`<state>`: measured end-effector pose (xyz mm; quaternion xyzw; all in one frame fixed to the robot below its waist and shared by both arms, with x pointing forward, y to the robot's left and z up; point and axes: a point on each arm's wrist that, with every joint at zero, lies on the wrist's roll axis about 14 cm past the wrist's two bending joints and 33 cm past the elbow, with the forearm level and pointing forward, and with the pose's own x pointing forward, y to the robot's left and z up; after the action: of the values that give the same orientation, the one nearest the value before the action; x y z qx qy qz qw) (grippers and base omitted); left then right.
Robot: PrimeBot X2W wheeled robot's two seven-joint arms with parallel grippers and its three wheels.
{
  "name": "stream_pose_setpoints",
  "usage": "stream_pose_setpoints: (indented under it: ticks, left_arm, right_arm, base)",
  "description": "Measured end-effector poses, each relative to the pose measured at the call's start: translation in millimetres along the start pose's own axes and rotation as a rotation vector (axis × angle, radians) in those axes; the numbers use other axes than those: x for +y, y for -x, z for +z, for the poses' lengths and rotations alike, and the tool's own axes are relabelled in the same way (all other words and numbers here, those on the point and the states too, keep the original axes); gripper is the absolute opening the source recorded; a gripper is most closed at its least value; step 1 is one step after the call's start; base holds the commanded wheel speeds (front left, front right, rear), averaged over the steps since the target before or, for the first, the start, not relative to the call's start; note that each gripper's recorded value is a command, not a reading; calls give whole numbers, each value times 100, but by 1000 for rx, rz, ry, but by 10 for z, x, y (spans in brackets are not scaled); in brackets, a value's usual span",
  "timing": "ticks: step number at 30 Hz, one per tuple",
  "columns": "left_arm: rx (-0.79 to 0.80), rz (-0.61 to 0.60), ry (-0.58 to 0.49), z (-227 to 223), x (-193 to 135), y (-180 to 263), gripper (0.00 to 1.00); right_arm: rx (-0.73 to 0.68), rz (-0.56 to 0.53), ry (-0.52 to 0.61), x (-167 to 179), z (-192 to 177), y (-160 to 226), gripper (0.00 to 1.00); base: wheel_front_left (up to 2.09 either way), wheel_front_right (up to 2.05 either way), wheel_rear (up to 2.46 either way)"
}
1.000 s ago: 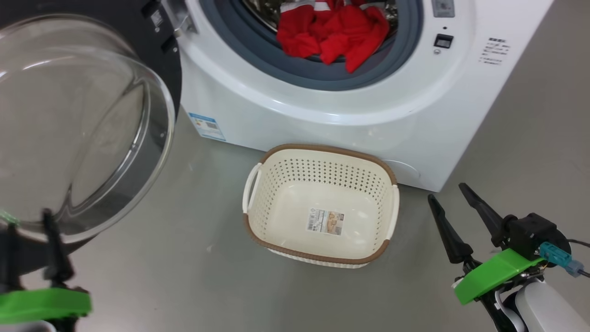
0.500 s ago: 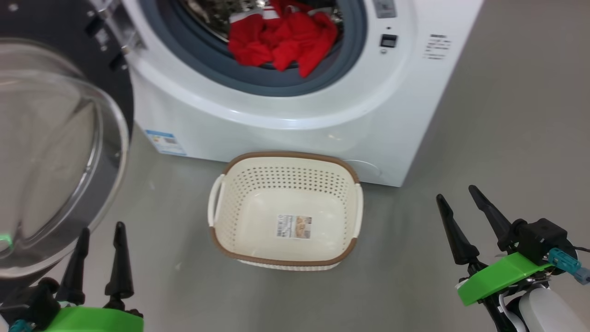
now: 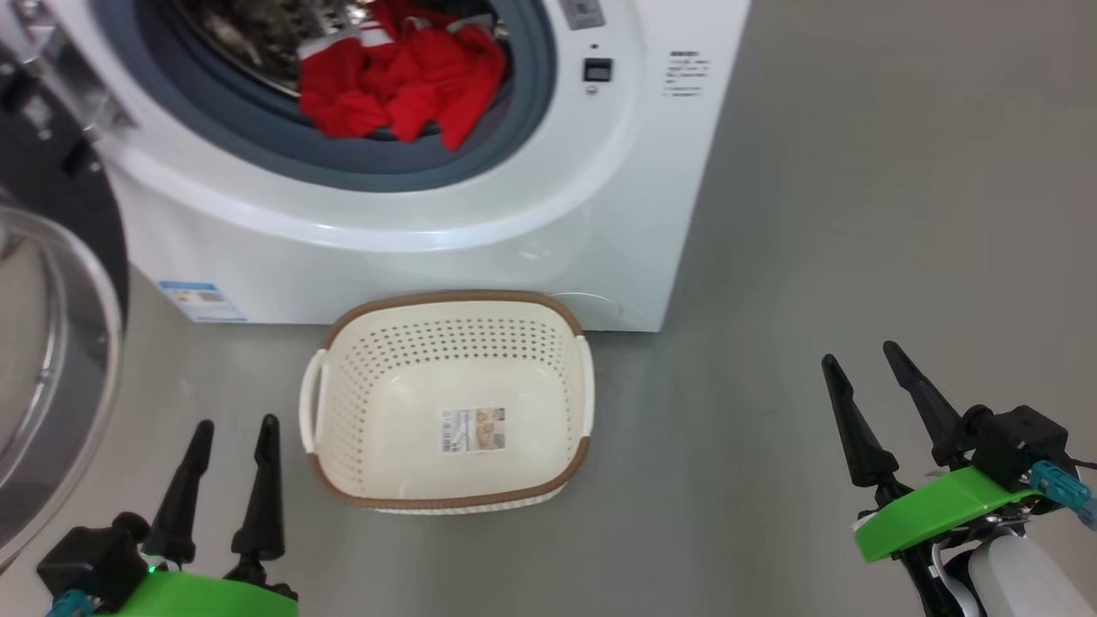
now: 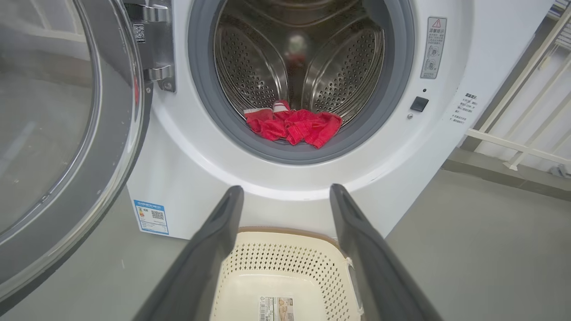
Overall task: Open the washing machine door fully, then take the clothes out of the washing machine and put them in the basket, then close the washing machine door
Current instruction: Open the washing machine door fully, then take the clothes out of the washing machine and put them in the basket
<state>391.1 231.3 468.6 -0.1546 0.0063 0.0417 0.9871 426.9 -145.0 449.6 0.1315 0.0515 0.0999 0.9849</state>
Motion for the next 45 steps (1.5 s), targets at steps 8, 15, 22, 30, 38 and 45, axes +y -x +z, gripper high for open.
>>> stream_pose_setpoints:
  ticks: [8,15,22,30,38,45]
  left_arm:
    - [31,-77,28,-135,-275,-114,100]
    - [45,-126,31,-186,-425,-179,100]
    - [42,-146,35,-176,-486,-194,100]
    - [34,-147,30,-140,-473,-190,100]
    - [24,-145,31,-108,-467,-189,100]
    - [26,-140,41,-114,-456,-188,100]
  right_arm:
    - [-16,-76,-7,-218,52,149,100]
    - [-17,-141,-11,-399,49,313,100]
    - [-18,-160,-18,-431,42,374,100]
    - [-25,-158,-19,-427,64,368,100]
    - [-28,-156,-18,-419,73,369,100]
    - [-24,-154,-20,-412,58,360,100]
  base:
    - [0,0,0]
    - [0,0,0]
    - [0,0,0]
    - [0,0,0]
    - [7,-19,12]
    - [78,-118,40]
